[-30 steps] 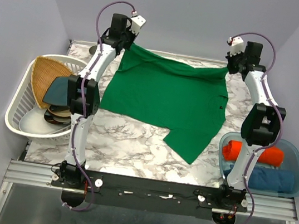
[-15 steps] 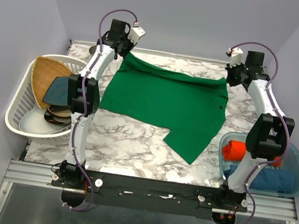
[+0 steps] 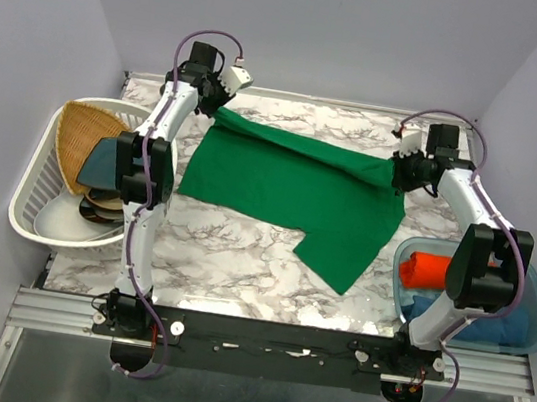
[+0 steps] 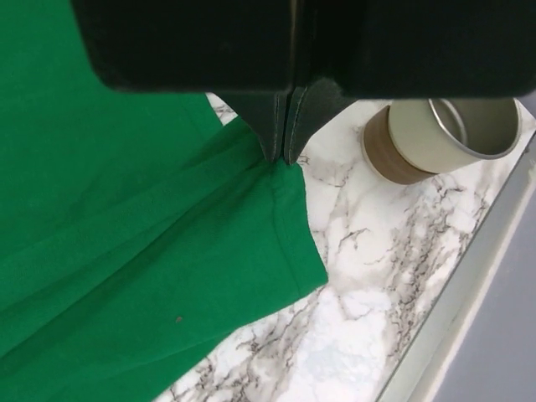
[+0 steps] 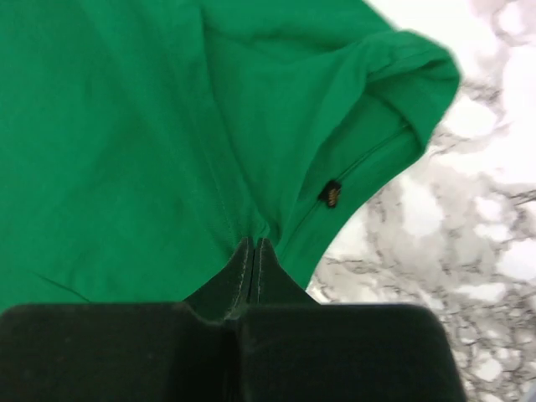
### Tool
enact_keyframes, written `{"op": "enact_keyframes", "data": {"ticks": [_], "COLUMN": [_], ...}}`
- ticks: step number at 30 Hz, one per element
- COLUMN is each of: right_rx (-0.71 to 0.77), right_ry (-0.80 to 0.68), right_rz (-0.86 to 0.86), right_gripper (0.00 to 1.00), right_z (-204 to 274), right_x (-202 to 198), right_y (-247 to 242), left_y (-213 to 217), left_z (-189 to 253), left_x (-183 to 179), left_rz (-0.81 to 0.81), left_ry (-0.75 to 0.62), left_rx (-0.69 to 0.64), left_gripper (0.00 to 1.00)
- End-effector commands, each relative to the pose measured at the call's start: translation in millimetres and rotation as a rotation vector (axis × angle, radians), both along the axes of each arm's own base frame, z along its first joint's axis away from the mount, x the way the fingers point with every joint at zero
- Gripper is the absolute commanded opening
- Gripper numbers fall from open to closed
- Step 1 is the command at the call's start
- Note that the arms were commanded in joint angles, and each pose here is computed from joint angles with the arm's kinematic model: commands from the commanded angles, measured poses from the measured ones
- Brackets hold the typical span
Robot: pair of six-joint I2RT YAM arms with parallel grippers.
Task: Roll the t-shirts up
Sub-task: Fold the T-shirt at the center of the board.
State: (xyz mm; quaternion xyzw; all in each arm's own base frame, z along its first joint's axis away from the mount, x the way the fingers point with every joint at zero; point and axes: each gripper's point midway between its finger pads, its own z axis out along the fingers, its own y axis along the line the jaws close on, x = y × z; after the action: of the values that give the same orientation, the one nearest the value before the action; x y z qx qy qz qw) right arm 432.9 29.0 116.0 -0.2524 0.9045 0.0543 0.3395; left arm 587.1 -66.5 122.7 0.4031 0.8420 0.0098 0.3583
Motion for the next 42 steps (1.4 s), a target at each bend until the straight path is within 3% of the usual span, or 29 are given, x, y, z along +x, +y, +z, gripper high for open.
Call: {"op": "enact_keyframes", "data": {"ticks": [1,18,26,27,30,31,33,34,38,42], "right_rx": [0.006,0.001,0.06,0.066,0.105,0.115,0.109,0.112,0.074,-0.023], "right_ry": [0.033,0.087,0.135,0.162,0.206,0.186,0.188,0.187,0.107,0.071], "right_rz": [0.026,-0.017,0.048,0.057,0.079,0.063,0.042,0.026,-0.016,-0.055], "right_gripper": [0.0,0.0,0.01,0.01,0.25,0.39,0.48,0.52,0.51,0.47], "right_z": [-9,-20,-23,-26,-21,-8,-1,0,14,0], "right_x": [-21,-48,-61,-65,-65,-56,-48,-40,3,41], "right_y": [12,14,32,35,42,43,40,38,27,9], "left_y": [4,14,30,32,34,33,27,25,5,-14], "left_z": [9,-35,-38,-35,-31,-26,-16,-5,11,6], "left_x": [-15,-52,-41,-39,-43,-44,-45,-44,-27,-8], "left_rz": [-0.024,-0.032,0.042,0.046,0.043,0.036,0.024,0.028,0.05,0.087], "left_ry": [0.015,0.161,0.101,0.094,0.118,0.117,0.106,0.085,0.03,0.035], "left_rx": [0.015,0.066,0.126,0.133,0.133,0.121,0.083,0.066,-0.026,-0.032], "left_gripper": [0.0,0.0,0.0,0.05,0.37,0.41,0.49,0.5,0.54,0.35]}}
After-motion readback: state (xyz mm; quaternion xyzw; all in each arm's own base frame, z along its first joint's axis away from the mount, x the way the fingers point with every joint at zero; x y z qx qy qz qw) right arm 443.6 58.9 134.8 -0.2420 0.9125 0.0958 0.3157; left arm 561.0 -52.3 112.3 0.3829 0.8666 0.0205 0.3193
